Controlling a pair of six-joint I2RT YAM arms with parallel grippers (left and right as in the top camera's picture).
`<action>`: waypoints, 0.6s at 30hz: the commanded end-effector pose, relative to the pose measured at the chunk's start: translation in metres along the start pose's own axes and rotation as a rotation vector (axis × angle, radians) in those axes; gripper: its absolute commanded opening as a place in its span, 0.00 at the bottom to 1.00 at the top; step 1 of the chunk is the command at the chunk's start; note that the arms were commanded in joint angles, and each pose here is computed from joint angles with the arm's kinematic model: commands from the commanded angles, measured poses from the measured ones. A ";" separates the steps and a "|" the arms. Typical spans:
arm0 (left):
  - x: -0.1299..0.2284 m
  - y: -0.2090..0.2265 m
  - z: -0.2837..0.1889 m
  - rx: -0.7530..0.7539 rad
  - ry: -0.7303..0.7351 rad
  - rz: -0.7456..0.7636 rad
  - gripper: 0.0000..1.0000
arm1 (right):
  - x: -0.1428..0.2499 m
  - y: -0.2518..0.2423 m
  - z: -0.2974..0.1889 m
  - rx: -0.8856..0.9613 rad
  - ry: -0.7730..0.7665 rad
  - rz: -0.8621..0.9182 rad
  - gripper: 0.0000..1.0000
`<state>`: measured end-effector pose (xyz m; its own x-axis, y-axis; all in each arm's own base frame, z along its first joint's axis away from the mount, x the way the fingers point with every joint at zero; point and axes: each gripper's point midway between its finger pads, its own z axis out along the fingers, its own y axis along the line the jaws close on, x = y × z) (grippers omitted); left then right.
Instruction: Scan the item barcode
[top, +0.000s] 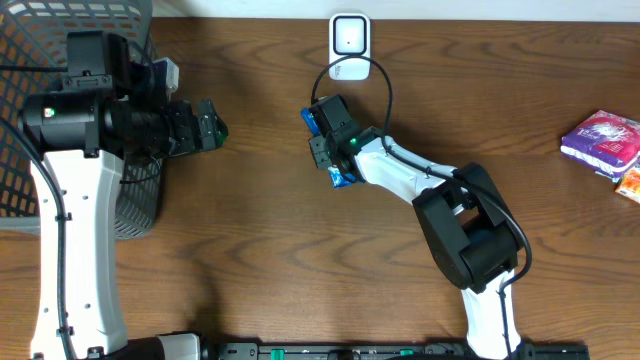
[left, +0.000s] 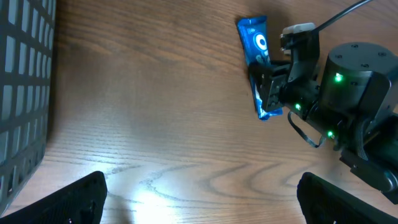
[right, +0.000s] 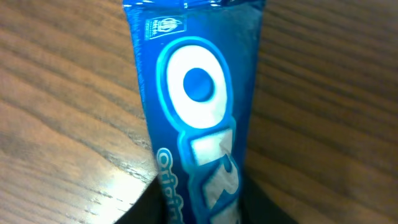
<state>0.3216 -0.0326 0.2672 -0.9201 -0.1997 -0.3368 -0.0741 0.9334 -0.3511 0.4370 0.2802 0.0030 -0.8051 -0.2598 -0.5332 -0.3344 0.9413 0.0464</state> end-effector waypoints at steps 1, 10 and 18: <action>0.000 0.001 0.001 -0.006 0.002 0.014 0.98 | 0.011 -0.002 0.007 -0.022 0.044 0.073 0.12; 0.000 0.001 0.001 -0.006 0.002 0.014 0.98 | -0.039 -0.006 -0.048 -0.258 -0.026 0.277 0.06; 0.000 0.001 0.001 -0.005 0.002 0.014 0.98 | -0.063 -0.011 -0.101 -0.651 0.059 0.574 0.07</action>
<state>0.3216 -0.0326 0.2672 -0.9201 -0.1997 -0.3368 -0.0741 0.9334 -0.3511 0.4567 0.2529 0.0843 -0.9067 0.1370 -0.3988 -0.1342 0.8028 0.5809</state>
